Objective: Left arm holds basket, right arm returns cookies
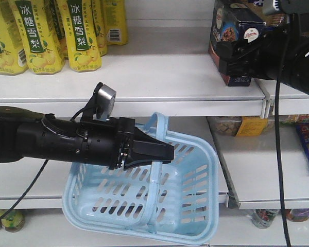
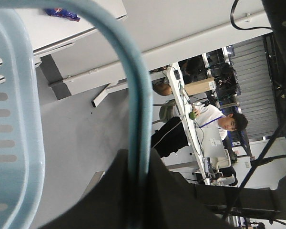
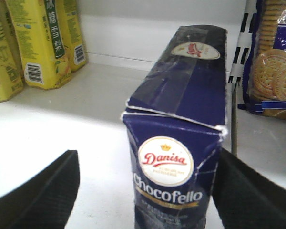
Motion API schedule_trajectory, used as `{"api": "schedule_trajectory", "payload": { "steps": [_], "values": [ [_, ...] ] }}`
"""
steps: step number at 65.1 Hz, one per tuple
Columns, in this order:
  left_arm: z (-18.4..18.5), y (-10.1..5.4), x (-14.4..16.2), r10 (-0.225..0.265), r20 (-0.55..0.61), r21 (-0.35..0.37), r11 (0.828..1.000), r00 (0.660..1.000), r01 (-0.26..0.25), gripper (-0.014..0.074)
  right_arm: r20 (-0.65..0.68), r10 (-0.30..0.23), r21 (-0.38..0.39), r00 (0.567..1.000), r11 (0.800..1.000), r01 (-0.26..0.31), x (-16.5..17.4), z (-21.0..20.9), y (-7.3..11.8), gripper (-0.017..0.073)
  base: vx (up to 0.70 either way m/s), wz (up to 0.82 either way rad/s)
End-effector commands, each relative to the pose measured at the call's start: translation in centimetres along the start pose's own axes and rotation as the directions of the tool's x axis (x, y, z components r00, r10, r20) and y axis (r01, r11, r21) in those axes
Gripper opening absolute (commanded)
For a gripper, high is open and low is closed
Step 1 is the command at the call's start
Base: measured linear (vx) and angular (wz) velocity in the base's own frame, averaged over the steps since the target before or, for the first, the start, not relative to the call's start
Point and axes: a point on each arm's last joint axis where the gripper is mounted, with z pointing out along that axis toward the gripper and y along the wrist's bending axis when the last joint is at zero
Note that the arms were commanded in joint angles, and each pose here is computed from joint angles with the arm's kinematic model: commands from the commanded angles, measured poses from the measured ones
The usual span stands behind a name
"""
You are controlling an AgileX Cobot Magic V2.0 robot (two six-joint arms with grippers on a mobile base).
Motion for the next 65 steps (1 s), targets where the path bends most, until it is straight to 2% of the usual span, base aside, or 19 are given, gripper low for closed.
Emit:
{"api": "schedule_trajectory", "payload": {
  "steps": [1, 7, 14, 20, 24, 41, 51, 58, 65],
  "values": [
    [-0.9, -2.5, -1.7, -0.017, 0.14, 0.103, 0.995, 0.99, 0.002, -0.0006, 0.111, -0.033, 0.029, 0.993, 0.999, 0.03, -2.4, -1.6, -0.2, 0.0522, 0.0, 0.0],
    [-0.9, -2.5, -1.7, -0.017, 0.14, 0.103, 0.995, 0.99, 0.002, -0.0006, 0.119, -0.033, 0.032, 0.992, 0.999, 0.03, -2.7, -2.0, -0.3, 0.0519, 0.0, 0.0],
    [-0.9, -2.5, -1.7, -0.017, 0.14, 0.103, 0.995, 0.99, 0.002, -0.0006, 0.095, -0.019, 0.052, 0.995, 0.999, 0.014, -2.7, -2.7, -1.4, 0.051, 0.0, 0.0],
    [-0.9, -2.5, -1.7, -0.017, 0.14, 0.103, 0.995, 0.99, 0.002, -0.0006, 0.053, 0.014, 0.068, 0.999, 0.998, -0.018, -2.6, -3.7, -2.6, 0.0498, 0.0, 0.0],
    [-0.9, -2.5, -1.7, -0.017, 0.14, 0.103, 0.995, 0.99, 0.002, -0.0006, 0.034, 0.014, 0.065, 0.999, 0.998, -0.017, -2.6, -4.5, -2.9, 0.0491, 0.0, 0.0],
    [-0.9, -2.5, -1.7, -0.017, 0.14, 0.103, 0.995, 0.99, 0.002, -0.0006, 0.043, -0.012, 0.008, 0.999, 1.0, 0.011, -3.7, -8.4, -1.6, 0.0482, 0.0, 0.0],
    [-0.9, -2.5, -1.7, -0.017, 0.14, 0.103, 0.995, 0.99, 0.002, -0.0006, 0.012, -0.028, -0.052, 1.0, 0.998, 0.029, -3.8, -11.1, -0.5, 0.0482, 0.0, 0.0],
    [-0.9, -2.5, -1.7, -0.017, 0.14, 0.103, 0.995, 0.99, 0.002, -0.0006, -0.045, -0.048, -0.09, 0.998, 0.995, 0.044, -3.4, -12.8, 0.1, 0.0482, 0.0, 0.0],
    [-0.9, -2.5, -1.7, -0.017, 0.14, 0.103, 0.995, 0.99, 0.002, -0.0006, -0.12, -0.071, -0.079, 0.99, 0.995, 0.062, -2.8, -14.2, 0.2, 0.0471, 0.0, 0.0]
  ]
}}
